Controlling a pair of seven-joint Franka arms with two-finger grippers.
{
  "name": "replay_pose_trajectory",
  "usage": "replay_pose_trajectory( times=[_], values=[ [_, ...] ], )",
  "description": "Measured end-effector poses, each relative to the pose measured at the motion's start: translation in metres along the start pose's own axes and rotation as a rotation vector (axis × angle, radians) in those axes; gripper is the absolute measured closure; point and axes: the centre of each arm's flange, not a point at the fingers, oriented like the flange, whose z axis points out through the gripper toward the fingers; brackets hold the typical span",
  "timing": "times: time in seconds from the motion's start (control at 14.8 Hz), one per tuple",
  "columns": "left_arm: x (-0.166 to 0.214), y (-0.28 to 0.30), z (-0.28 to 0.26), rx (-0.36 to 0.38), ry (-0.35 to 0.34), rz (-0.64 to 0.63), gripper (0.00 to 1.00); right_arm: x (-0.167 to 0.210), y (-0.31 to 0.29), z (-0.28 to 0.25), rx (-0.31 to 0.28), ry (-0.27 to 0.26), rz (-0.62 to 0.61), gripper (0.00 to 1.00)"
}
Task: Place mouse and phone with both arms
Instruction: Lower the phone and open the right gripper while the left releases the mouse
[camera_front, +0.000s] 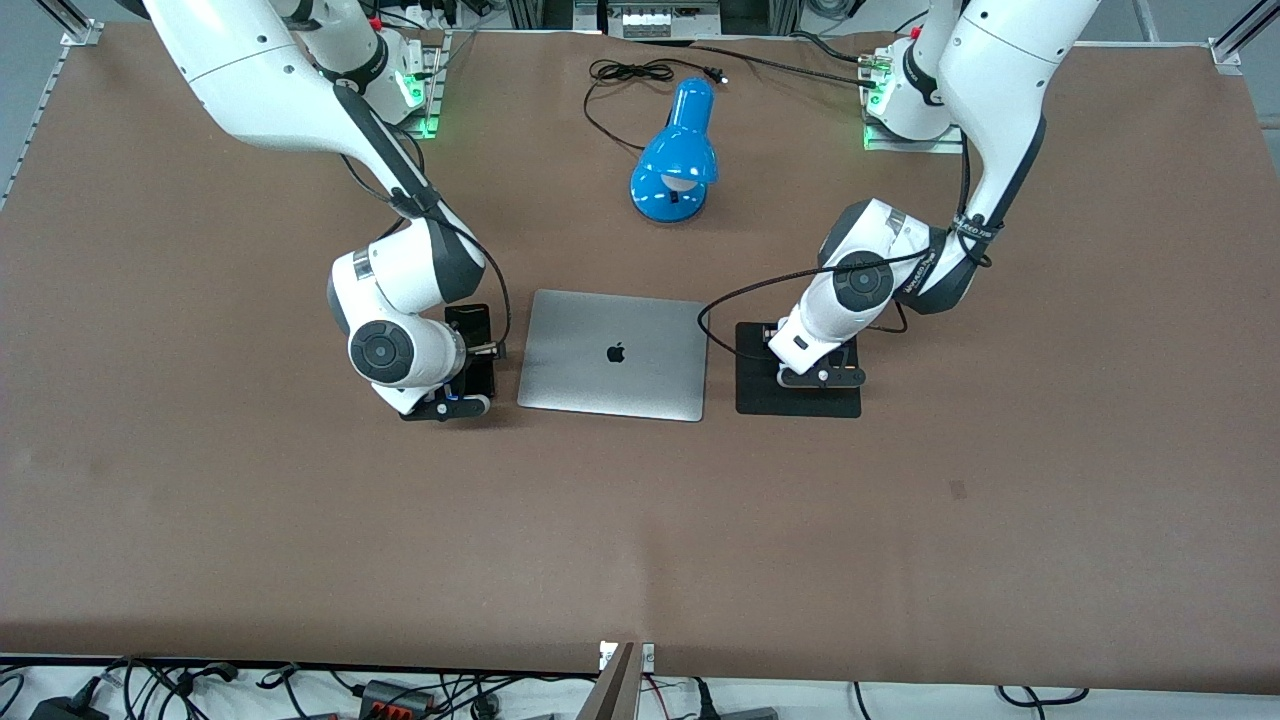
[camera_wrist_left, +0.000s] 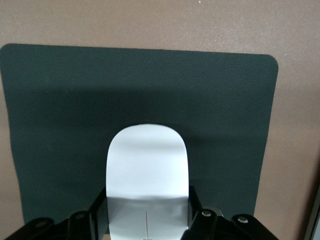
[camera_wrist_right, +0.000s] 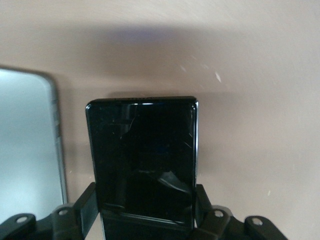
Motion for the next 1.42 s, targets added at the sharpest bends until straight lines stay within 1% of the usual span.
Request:
replay_pose_trajectory(
  times=[0.14,0.2,0.27,0.47,0.54,0.61,0.68,0.75,0.81,1.02,1.08,1.22,1.29,1.42],
  values=[
    [0.000,0.000,0.001,-0.004,0.006,-0.001,0.38,-0.003,0.002,0.011,0.000,0.001,0.061,0.21],
    [0.000,0.000,0.002,-0.005,0.005,-0.002,0.37,-0.004,0.003,0.018,0.004,0.009,0.078,0.21],
    [0.000,0.000,0.003,-0.006,0.005,-0.002,0.33,-0.005,0.003,0.024,0.011,0.022,0.100,0.21],
    [0.001,0.000,0.005,-0.006,0.005,-0.013,0.07,-0.011,-0.009,0.033,0.023,0.054,0.120,0.21],
    [0.001,0.000,0.005,-0.007,0.005,-0.017,0.00,-0.012,-0.012,0.033,0.023,0.058,0.121,0.21],
    [0.001,0.001,0.004,-0.008,0.008,-0.019,0.00,-0.012,-0.013,0.032,0.024,0.059,0.125,0.21],
    [0.003,0.001,0.001,-0.011,0.013,-0.021,0.00,-0.012,-0.012,0.031,0.024,0.061,0.128,0.16],
    [0.007,0.001,-0.004,-0.012,0.019,-0.023,0.00,-0.012,-0.012,0.026,0.025,0.067,0.130,0.06],
    [0.010,0.000,-0.013,-0.008,0.017,-0.027,0.00,-0.012,-0.011,0.018,0.025,0.072,0.131,0.00],
    [0.028,-0.003,-0.065,0.035,-0.023,-0.043,0.00,-0.019,-0.003,-0.037,0.020,0.094,0.141,0.00],
    [0.036,-0.007,-0.090,0.046,-0.031,-0.050,0.00,-0.023,0.002,-0.062,0.022,0.113,0.147,0.00],
    [0.055,-0.020,-0.143,0.055,-0.033,-0.040,0.00,-0.032,0.012,-0.116,0.042,0.177,0.157,0.00],
    [0.064,-0.028,-0.169,0.055,-0.030,-0.022,0.00,-0.036,0.019,-0.143,0.046,0.197,0.164,0.00],
    [0.080,-0.047,-0.212,0.050,-0.019,0.025,0.00,-0.042,0.040,-0.202,0.042,0.205,0.158,0.00]
  ],
)
